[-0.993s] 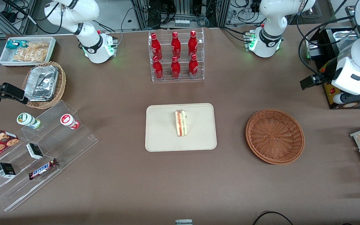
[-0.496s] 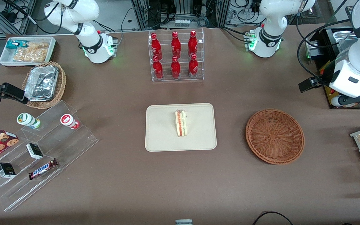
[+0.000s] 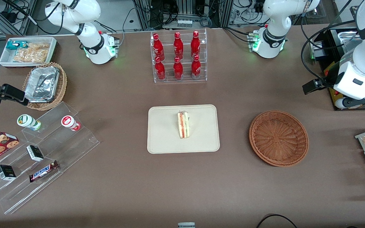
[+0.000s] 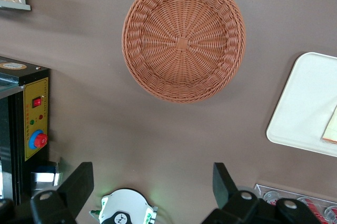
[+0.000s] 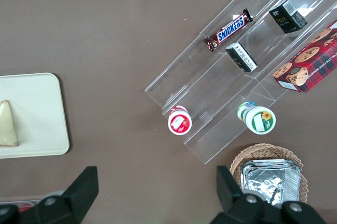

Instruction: Place sandwich from basket to tray

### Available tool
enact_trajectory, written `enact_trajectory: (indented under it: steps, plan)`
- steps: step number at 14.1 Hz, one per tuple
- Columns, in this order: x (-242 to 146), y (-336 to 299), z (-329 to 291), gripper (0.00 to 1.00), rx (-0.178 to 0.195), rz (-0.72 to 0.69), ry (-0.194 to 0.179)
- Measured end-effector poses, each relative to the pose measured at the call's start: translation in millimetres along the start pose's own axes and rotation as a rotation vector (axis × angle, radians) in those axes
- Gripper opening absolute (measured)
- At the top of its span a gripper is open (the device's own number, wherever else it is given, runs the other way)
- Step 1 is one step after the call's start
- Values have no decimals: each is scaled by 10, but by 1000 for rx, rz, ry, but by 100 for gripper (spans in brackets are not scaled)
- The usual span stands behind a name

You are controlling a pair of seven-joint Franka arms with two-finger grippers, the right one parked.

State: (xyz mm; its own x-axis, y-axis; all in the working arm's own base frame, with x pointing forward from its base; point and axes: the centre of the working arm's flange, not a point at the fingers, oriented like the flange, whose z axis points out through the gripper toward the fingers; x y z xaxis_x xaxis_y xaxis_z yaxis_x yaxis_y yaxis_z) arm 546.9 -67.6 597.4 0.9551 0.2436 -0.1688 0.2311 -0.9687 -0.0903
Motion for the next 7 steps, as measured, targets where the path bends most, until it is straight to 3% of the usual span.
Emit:
enact_trajectory:
  steps: [7]
  plan:
    - [-91, -4, -114, 100, -1, 1, 22]
